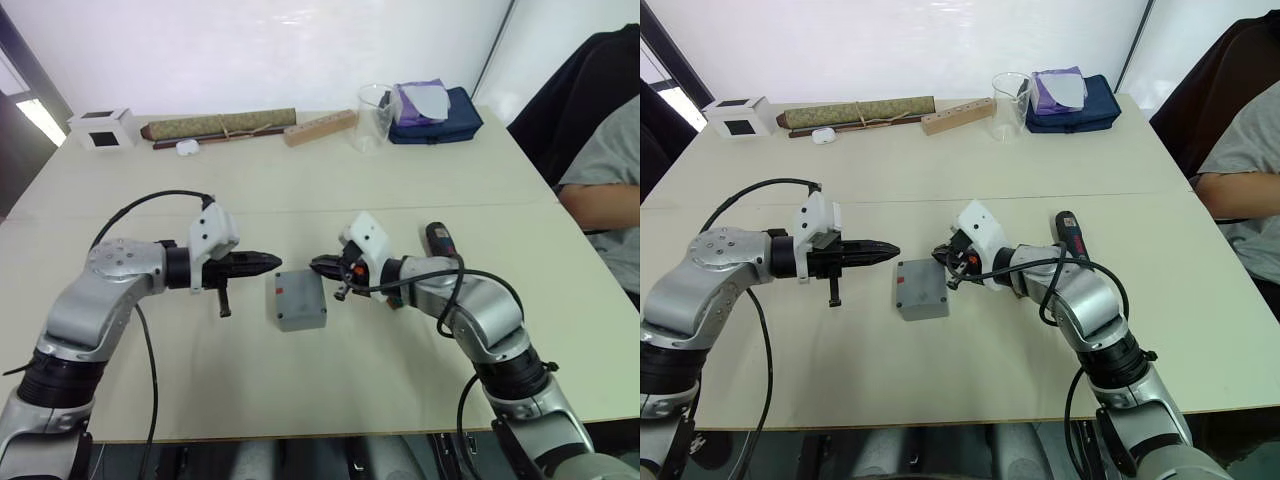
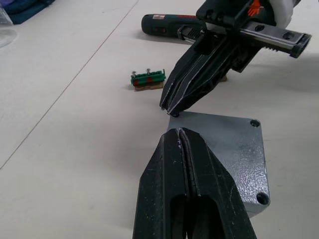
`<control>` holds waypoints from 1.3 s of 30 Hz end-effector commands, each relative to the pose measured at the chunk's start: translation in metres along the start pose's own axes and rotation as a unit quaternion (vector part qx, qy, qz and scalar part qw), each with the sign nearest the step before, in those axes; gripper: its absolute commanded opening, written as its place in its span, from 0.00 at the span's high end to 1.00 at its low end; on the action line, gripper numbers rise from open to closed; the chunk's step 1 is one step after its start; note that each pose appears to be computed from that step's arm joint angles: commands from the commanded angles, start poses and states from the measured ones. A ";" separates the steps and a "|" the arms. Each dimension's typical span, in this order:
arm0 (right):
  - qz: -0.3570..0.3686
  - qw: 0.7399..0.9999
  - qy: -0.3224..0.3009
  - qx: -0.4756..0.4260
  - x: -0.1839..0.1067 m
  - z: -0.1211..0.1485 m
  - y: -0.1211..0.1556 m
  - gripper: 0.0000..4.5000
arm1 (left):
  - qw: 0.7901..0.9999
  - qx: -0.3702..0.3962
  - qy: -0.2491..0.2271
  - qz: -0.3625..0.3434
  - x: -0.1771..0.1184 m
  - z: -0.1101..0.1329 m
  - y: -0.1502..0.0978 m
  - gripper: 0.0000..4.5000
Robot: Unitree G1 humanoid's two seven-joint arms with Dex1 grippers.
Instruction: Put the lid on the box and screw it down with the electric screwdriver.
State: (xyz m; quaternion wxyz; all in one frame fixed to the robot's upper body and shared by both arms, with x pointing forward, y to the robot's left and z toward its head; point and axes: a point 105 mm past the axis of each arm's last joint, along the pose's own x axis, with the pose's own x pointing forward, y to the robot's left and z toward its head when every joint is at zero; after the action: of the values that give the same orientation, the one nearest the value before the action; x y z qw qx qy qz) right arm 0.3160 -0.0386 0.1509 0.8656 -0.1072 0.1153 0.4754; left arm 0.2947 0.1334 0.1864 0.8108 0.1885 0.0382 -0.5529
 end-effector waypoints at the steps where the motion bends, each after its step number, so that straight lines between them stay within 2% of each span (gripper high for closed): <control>1: -0.004 1.000 -0.007 -0.009 -0.002 0.003 -0.001 0.99 | 1.000 0.025 -0.016 -0.002 -0.001 0.012 -0.001 1.00; 17: 0.020 1.000 0.020 -0.004 0.005 -0.013 0.007 0.99 | 1.000 0.022 -0.018 0.003 -0.002 0.010 -0.005 1.00; 18: 0.021 1.000 0.020 -0.002 0.004 -0.013 0.008 0.84 | 1.000 0.021 -0.019 0.003 -0.002 0.010 -0.006 1.00; 19: 0.023 1.000 0.021 -0.002 0.003 -0.013 0.008 0.78 | 1.000 0.021 -0.019 0.003 -0.003 0.010 -0.006 1.00; 24: 0.020 0.999 0.019 -0.017 -0.010 -0.006 0.004 0.32 | 0.999 0.023 -0.024 -0.005 0.001 0.013 -0.005 1.00; 28: 0.002 0.999 0.029 -0.042 -0.039 0.003 -0.006 0.01 | 0.998 0.033 -0.034 -0.029 0.008 0.019 -0.006 1.00; 30: -0.009 0.998 0.032 -0.047 -0.052 0.008 -0.010 0.01 | 0.998 0.039 -0.038 -0.038 0.010 0.022 -0.005 1.00; 35: -0.110 0.991 0.066 -0.026 -0.097 0.027 -0.049 0.01 | 0.994 0.045 -0.080 -0.062 0.019 0.044 -0.004 1.00; 39: -0.233 0.957 0.170 0.033 -0.142 0.026 -0.099 0.01 | 0.989 0.059 -0.100 -0.091 0.027 0.054 -0.008 1.00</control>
State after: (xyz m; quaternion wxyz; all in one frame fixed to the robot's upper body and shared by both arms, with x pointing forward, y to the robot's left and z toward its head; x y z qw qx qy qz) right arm 0.3255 -0.1735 0.2155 0.9125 -0.1884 0.2254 0.2845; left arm 0.2941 0.0926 0.2188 0.7574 0.1703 -0.0374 -0.6292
